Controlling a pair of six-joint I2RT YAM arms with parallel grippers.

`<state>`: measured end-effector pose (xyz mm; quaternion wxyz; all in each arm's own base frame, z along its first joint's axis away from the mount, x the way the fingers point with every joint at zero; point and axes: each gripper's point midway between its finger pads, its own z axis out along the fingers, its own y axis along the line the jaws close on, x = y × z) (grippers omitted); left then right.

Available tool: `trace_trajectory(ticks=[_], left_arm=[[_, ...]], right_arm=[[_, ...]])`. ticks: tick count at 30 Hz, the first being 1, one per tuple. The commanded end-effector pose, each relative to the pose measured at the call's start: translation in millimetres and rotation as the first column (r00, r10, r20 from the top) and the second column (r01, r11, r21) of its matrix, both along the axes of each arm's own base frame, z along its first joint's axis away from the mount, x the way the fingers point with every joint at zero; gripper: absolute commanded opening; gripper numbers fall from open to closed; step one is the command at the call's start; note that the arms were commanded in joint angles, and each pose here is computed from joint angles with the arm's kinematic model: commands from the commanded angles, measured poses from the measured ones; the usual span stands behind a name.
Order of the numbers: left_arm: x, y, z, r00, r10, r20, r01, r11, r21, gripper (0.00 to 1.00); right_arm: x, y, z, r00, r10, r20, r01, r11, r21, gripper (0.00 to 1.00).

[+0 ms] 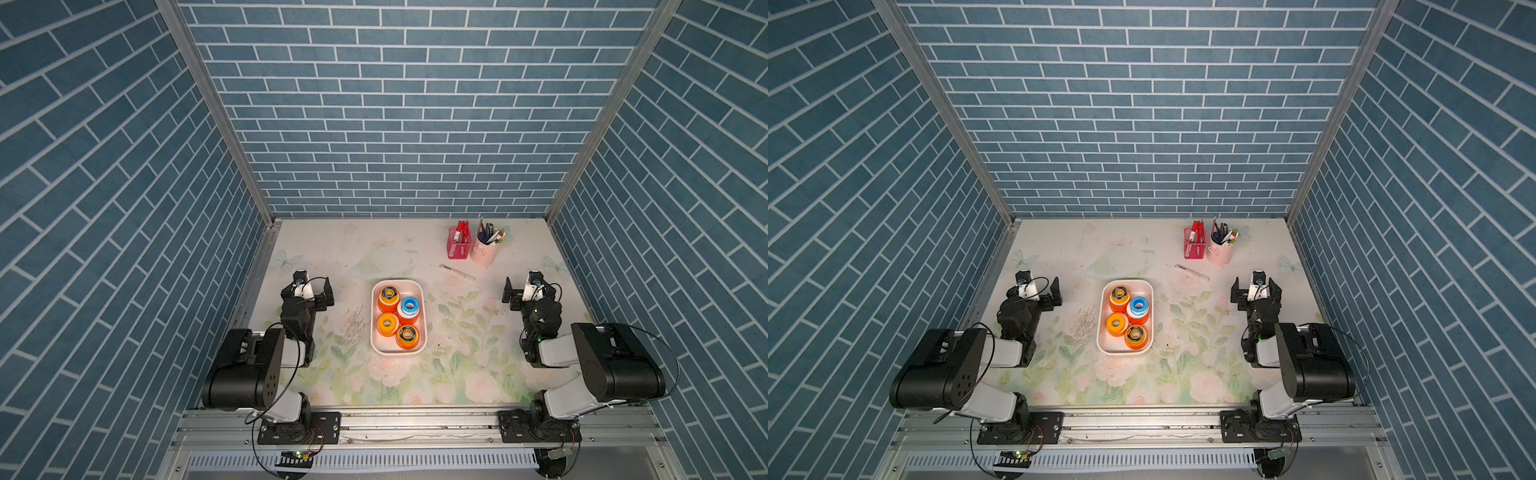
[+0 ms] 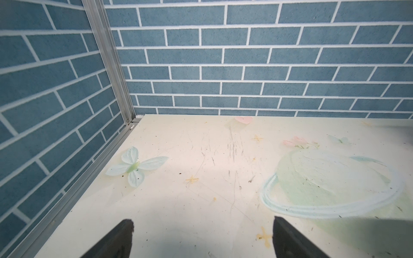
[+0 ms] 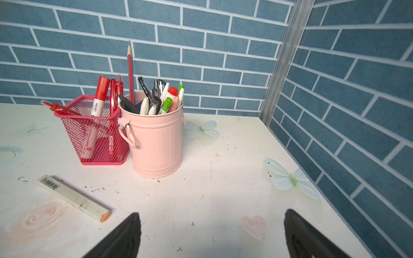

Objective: Put the sealing tape into the storage box
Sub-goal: Reset both arms

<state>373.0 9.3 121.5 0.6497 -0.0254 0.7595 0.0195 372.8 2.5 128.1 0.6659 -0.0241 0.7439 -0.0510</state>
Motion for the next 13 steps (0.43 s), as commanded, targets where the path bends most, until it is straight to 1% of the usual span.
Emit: trace_trajectory(ticks=[1, 13], left_arm=[[3.5, -0.7, 7.8, 1.0, 0.001, 0.028, -0.001, 1.0, 0.007, 1.0], [3.5, -1.0, 7.5, 1.0, 0.0, 0.027, 0.0, 1.0, 0.007, 1.0]], right_arm=[[-1.0, 0.2, -0.9, 1.0, 0.0, -0.001, 0.0, 1.0, 0.031, 1.0], [-0.6, 1.8, -1.5, 1.0, 0.001, -0.005, -0.001, 1.0, 0.023, 1.0]])
